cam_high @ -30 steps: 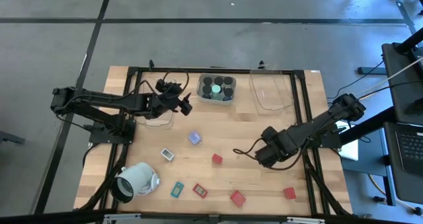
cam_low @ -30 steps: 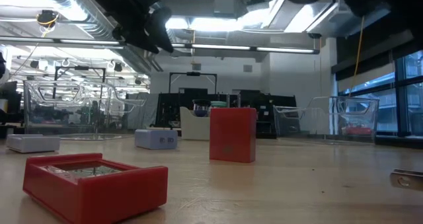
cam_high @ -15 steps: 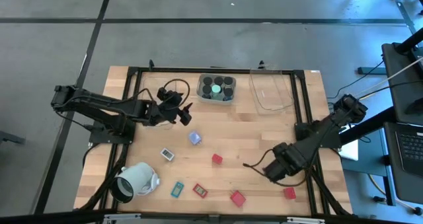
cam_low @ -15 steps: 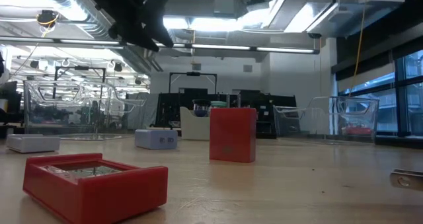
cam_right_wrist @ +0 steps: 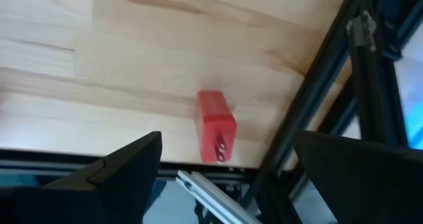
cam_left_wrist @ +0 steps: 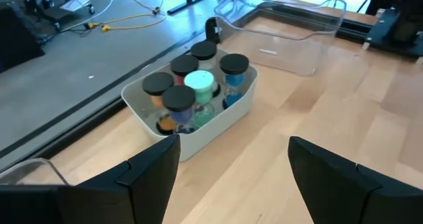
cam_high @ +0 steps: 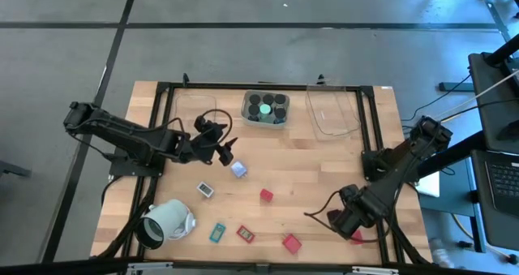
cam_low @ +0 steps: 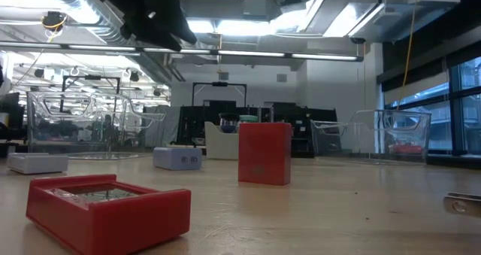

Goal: Pick & Place Office items
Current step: Put the bottom right red charger adapter into the right transparent bin, then put the top red charger adapter into the right transparent bin

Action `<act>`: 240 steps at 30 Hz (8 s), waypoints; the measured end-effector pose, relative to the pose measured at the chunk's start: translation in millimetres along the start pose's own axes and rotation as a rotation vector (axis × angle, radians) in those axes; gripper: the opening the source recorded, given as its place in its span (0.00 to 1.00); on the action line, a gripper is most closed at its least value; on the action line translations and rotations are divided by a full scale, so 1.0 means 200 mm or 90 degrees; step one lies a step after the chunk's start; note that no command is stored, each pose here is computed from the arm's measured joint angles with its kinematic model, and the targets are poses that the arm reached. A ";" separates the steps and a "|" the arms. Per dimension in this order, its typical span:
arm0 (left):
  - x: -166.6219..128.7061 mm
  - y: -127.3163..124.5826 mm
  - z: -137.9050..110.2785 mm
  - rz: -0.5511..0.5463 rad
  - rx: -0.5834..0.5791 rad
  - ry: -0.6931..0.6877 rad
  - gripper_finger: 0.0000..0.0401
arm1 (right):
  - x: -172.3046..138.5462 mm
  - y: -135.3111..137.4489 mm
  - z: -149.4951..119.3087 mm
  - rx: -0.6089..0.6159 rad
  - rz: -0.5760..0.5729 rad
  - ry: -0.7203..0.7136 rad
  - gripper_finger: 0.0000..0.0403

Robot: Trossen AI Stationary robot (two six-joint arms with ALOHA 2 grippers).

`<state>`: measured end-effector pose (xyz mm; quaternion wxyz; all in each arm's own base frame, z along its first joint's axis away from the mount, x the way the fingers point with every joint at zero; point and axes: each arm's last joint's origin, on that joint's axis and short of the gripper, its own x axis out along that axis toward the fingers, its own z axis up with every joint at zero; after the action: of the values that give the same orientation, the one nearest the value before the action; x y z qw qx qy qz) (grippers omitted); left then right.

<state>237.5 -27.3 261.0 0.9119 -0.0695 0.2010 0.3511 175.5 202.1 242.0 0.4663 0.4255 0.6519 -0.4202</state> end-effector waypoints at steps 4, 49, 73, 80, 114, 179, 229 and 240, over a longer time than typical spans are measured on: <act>-0.01 -0.01 0.00 -0.004 -0.001 -0.001 0.69 | 0.04 0.02 -0.02 -0.002 0.001 -0.028 0.86; -0.01 -0.01 0.00 -0.003 -0.010 -0.001 0.69 | 0.51 0.04 -0.07 -0.140 -0.036 0.151 0.43; -0.01 -0.01 0.00 -0.003 -0.020 -0.001 0.69 | 0.24 0.08 0.18 -0.141 0.196 -0.130 0.32; -0.01 -0.01 -0.01 -0.026 -0.020 0.012 0.69 | 0.11 0.11 0.49 -0.201 0.160 -0.235 0.33; -0.01 -0.01 -0.01 -0.039 0.009 0.019 0.69 | -0.15 -0.27 1.52 0.026 -0.020 -0.369 0.32; -0.01 -0.01 -0.01 -0.044 0.052 0.020 0.69 | -0.53 -0.25 1.50 -0.115 0.094 -0.497 0.46; 0.00 -0.02 0.00 -0.079 0.046 0.037 0.69 | 0.31 0.79 0.49 -0.588 0.339 -0.638 0.80; 0.00 -0.02 -0.01 -0.078 0.049 0.039 0.69 | 0.43 0.83 0.52 -0.571 0.312 -0.641 0.79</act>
<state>239.1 -29.8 259.6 0.9270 -0.0574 0.2379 0.2842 341.4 166.1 112.4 0.9213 0.0818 0.3533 -0.1406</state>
